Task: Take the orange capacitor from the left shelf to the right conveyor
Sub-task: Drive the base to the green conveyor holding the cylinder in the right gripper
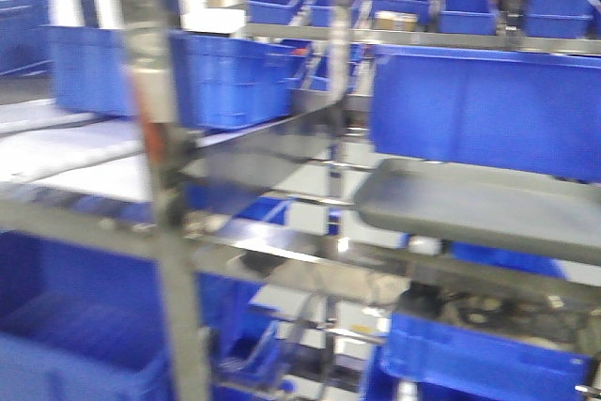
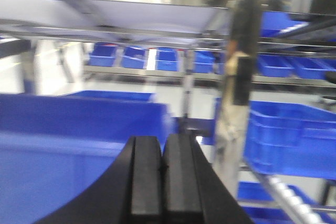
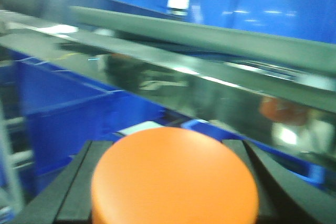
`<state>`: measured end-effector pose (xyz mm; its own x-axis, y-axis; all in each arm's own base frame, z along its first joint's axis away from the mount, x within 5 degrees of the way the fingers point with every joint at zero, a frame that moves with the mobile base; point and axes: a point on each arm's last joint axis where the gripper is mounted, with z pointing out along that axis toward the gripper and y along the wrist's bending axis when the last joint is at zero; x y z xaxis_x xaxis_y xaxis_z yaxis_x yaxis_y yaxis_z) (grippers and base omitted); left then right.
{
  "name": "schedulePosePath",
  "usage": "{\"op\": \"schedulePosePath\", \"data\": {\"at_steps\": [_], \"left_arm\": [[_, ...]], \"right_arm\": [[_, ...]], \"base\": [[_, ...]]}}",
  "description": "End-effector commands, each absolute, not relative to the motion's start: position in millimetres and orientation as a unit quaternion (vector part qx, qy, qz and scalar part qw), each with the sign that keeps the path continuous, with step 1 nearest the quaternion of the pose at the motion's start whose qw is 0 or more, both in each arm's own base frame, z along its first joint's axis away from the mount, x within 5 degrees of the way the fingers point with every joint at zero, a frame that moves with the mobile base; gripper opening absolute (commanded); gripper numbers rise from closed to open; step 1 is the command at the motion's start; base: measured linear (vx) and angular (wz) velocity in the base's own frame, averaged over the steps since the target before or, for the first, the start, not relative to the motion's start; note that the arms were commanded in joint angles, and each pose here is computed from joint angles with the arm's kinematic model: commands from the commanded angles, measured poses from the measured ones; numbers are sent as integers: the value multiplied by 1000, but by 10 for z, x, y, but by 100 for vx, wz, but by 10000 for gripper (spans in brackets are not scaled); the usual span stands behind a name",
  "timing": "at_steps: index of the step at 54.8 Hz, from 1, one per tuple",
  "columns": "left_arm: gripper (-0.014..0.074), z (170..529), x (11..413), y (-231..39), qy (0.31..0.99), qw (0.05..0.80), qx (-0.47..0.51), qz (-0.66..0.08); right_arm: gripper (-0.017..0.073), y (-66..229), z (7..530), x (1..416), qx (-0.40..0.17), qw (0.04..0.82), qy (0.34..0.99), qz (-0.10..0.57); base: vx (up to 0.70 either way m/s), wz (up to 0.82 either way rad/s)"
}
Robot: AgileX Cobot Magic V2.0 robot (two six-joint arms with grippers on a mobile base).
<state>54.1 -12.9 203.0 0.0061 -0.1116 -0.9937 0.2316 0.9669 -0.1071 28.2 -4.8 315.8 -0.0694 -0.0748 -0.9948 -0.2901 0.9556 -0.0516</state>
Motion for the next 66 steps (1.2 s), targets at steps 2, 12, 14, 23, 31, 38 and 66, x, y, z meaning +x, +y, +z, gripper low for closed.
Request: {"op": "schedulePosePath", "data": {"at_steps": [2, 12, 14, 23, 31, 38, 66], "left_arm": [[-6, 2206, 515, -123, 652, 745, 38, -133], [-6, 2206, 515, -123, 652, 745, 38, -133], [-6, 2206, 515, -123, 652, 745, 38, -133], [-6, 2206, 515, -123, 652, 745, 38, -133], [-6, 2206, 515, -123, 652, 745, 38, -133], [-6, 2206, 515, -123, 652, 745, 38, -133], [-6, 2206, 515, -123, 652, 745, 38, -133]], "right_arm": [[-8, -38, 3313, 275, -131, 707, 690, 82], [-8, -38, 3313, 275, -131, 707, 690, 82], [-8, -38, 3313, 275, -131, 707, 690, 82], [-8, -38, 3313, 275, -131, 707, 690, 82], [-8, -38, 3313, 275, -131, 707, 690, 82], [-8, -38, 3313, 275, -131, 707, 690, 82], [-8, -38, 3313, 275, -131, 707, 690, 82]], "base": [[-15, 56], [-16, 57], [-17, 62], [-18, 67], [-18, 70], [-18, 71], [-16, 61]]}}
